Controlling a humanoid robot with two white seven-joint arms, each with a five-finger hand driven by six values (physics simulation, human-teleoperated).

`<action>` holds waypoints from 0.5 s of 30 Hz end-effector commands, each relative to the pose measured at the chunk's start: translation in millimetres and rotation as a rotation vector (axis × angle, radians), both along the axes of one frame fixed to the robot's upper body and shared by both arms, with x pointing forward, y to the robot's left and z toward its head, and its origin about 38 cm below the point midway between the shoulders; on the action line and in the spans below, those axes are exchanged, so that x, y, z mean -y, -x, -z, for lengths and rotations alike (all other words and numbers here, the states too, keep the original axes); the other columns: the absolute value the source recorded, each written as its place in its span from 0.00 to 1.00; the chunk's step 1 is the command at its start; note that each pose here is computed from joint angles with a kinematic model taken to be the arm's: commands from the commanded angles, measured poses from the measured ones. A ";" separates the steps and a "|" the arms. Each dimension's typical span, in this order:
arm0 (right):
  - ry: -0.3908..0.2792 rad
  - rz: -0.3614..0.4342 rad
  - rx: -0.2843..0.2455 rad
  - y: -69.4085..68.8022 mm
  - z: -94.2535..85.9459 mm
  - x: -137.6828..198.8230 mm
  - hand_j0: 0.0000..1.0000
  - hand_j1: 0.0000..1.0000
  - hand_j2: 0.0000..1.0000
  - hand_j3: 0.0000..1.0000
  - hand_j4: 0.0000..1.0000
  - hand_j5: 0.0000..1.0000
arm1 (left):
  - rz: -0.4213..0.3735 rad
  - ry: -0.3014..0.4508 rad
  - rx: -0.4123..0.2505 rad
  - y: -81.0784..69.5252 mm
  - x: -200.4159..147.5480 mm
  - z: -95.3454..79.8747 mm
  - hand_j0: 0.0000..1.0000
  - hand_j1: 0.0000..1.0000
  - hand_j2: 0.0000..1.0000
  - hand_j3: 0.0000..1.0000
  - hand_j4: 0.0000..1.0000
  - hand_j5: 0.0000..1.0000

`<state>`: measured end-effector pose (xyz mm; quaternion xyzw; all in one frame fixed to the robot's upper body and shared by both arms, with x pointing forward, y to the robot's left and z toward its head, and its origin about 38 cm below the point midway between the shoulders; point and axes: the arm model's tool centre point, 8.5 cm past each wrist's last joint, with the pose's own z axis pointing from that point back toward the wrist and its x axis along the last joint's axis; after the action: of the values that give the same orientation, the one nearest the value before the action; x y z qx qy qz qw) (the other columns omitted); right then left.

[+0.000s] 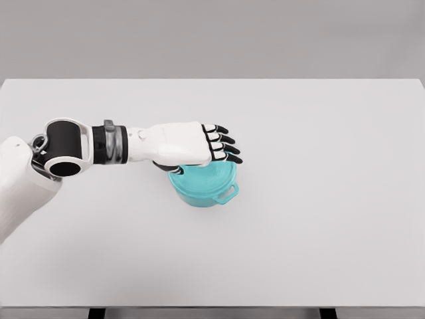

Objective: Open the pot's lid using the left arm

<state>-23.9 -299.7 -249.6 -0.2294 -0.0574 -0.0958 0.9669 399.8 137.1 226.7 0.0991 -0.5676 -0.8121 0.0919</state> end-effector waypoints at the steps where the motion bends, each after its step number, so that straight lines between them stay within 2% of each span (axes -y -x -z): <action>1: 0.001 0.001 0.000 0.0 0.0 0.1 1.00 1.00 1.00 1.00 1.00 1.00 | -0.003 0.004 -0.003 -0.3 -0.6 -0.4 1.00 1.00 1.00 1.00 1.00 1.00; 3: -0.001 0.001 0.001 0.0 0.0 0.0 1.00 1.00 1.00 1.00 1.00 1.00 | -0.003 0.004 -0.003 -0.3 -0.6 -0.4 1.00 1.00 1.00 1.00 1.00 1.00; 7: 0.001 0.001 0.000 0.0 0.0 0.1 1.00 1.00 1.00 1.00 1.00 1.00 | -0.003 0.004 0.000 -0.8 -0.5 -1.6 0.87 0.87 0.87 0.87 0.87 0.87; 11: -0.001 0.001 0.001 0.0 0.0 0.0 1.00 1.00 1.00 1.00 1.00 1.00 | -0.004 0.004 -0.001 -1.1 -0.7 -1.3 0.83 0.83 0.83 0.83 0.83 0.83; 15: -0.001 0.001 0.001 0.0 0.0 0.0 1.00 1.00 1.00 1.00 1.00 1.00 | -0.007 0.001 -0.002 -1.5 -2.1 -0.9 0.83 0.83 0.83 0.83 0.83 0.83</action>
<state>-23.9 -299.6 -249.6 -0.2291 -0.0574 -0.0958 0.9670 400.8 138.2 227.4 0.1007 -0.5666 -0.8126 0.0925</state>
